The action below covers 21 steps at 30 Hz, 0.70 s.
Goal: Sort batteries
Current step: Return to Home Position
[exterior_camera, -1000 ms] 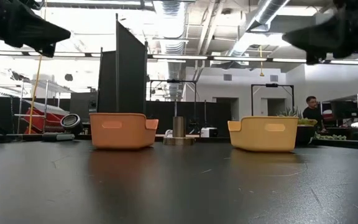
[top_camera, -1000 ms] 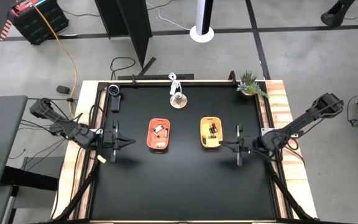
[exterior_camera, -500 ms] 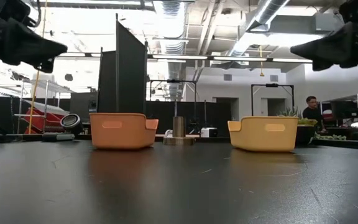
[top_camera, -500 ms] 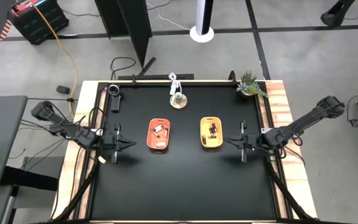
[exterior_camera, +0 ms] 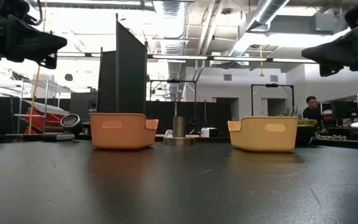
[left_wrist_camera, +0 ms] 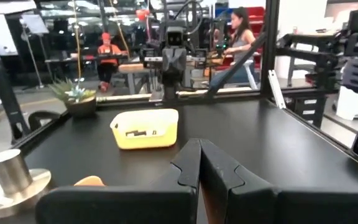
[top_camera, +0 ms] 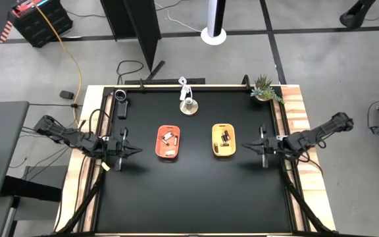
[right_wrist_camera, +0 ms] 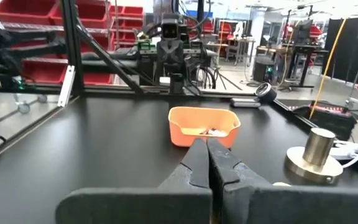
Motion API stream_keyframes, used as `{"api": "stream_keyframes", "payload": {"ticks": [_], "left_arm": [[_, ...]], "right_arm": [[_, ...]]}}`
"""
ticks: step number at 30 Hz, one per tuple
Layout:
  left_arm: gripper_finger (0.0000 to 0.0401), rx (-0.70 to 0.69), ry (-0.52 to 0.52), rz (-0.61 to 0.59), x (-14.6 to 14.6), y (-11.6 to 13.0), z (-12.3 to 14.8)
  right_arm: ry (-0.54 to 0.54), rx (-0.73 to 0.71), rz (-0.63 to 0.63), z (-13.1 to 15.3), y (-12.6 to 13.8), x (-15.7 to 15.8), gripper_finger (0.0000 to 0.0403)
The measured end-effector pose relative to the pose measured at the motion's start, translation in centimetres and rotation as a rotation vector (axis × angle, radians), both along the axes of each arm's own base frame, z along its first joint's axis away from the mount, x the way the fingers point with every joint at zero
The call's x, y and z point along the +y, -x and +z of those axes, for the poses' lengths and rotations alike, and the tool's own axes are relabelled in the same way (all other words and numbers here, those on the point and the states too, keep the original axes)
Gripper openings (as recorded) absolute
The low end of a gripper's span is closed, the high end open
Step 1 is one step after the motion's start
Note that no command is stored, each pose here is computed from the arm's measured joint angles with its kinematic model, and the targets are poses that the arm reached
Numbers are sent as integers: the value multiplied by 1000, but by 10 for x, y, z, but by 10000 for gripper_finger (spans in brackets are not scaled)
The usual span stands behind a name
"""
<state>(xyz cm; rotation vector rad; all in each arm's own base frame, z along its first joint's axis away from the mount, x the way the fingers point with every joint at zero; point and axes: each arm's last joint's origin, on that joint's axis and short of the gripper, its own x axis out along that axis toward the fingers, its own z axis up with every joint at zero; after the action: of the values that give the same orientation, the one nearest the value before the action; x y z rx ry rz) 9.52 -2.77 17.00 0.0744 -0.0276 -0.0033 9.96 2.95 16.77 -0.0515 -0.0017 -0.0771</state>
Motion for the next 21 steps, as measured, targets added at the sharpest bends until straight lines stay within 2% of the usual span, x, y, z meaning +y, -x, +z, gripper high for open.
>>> {"api": "stream_keyframes", "payload": {"ticks": [5,11,18,21], "left_arm": [[0,14,-3,-48,5,-2,-2],[0,53,46,-95,13,-5,-5],[0,56,27,-80,18,-5,-6],[0,56,23,-80,18,-5,-6]], "right_arm": [[13,-45,24,3,7,-2,0],[62,-66,29,5,8,-3,0],[49,-51,32,4,7,-2,11],[-15,-57,35,4,7,-2,24]]}}
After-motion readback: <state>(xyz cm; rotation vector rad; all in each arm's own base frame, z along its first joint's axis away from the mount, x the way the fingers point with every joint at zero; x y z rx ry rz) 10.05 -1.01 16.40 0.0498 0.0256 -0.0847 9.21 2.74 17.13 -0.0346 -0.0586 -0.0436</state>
